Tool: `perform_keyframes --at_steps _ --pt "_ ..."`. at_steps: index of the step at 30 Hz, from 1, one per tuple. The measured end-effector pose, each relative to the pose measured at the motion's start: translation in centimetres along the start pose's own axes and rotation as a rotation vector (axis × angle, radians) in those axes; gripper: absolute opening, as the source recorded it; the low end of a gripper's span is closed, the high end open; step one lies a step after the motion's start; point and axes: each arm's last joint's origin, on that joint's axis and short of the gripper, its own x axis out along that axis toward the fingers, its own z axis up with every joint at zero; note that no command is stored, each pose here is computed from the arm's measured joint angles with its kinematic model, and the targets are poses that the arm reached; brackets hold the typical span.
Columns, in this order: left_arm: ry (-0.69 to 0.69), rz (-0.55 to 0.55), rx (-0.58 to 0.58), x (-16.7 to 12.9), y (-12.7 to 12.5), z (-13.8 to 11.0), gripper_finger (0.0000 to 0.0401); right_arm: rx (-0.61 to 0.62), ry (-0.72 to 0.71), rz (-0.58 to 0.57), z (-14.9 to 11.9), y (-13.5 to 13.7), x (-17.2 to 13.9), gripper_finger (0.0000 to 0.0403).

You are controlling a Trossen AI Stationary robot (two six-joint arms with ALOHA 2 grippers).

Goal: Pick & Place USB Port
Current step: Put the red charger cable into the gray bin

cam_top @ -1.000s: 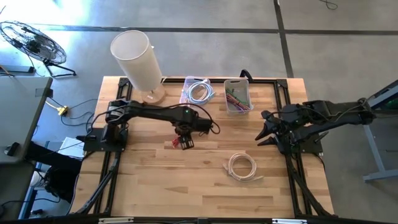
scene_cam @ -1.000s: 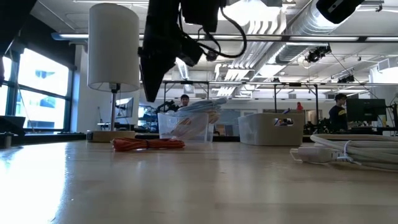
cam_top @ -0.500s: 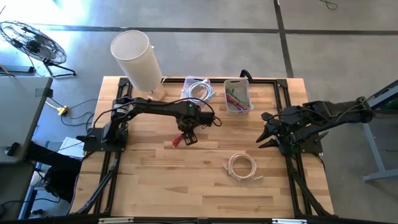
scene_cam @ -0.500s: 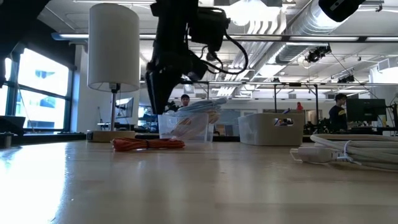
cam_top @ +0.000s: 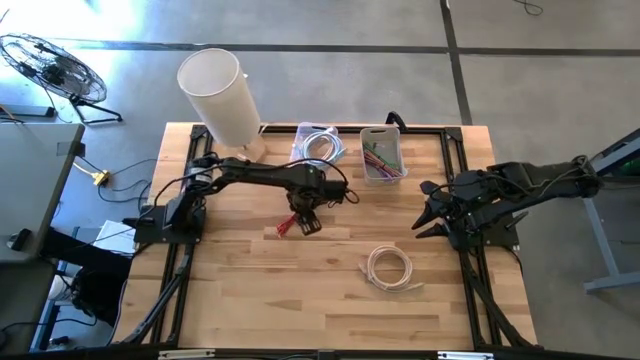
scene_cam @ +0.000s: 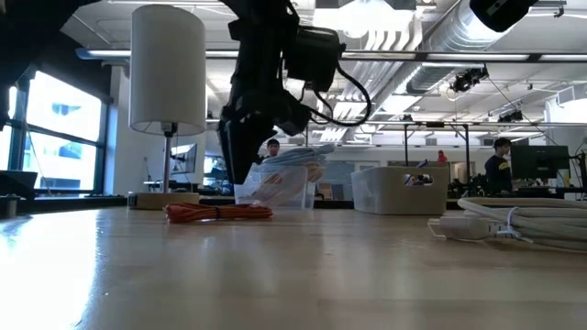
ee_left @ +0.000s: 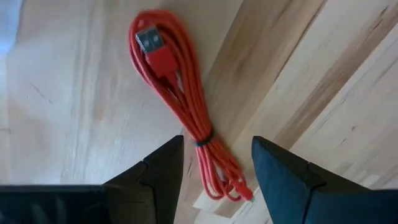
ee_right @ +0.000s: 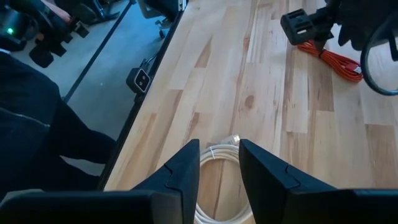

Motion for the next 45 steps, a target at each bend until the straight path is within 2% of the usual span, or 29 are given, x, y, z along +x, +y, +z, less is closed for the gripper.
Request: perform_keyframes --at_steps 19,27,30,35,45 --pt "0.12 0.014 0.079 4.1 -0.4 0.9 0.0184 0.028 -0.018 0.004 0.2 0.0 0.0 0.0105" --pt "0.136 0.038 0.129 4.8 -0.4 1.1 0.018 0.024 -0.034 0.007 0.3 0.1 0.0 0.0105" --pt "0.132 0.06 0.162 4.8 -0.7 1.0 0.0147 0.023 -0.037 0.008 0.4 0.1 0.0 0.0105" --pt "0.131 0.067 0.211 4.9 -0.5 1.0 0.0021 0.023 -0.038 0.008 0.4 0.1 0.0 0.0105" --pt "0.123 0.089 0.231 4.3 -1.3 0.5 0.0002 0.03 -0.038 0.007 0.4 0.1 0.0 0.0105"
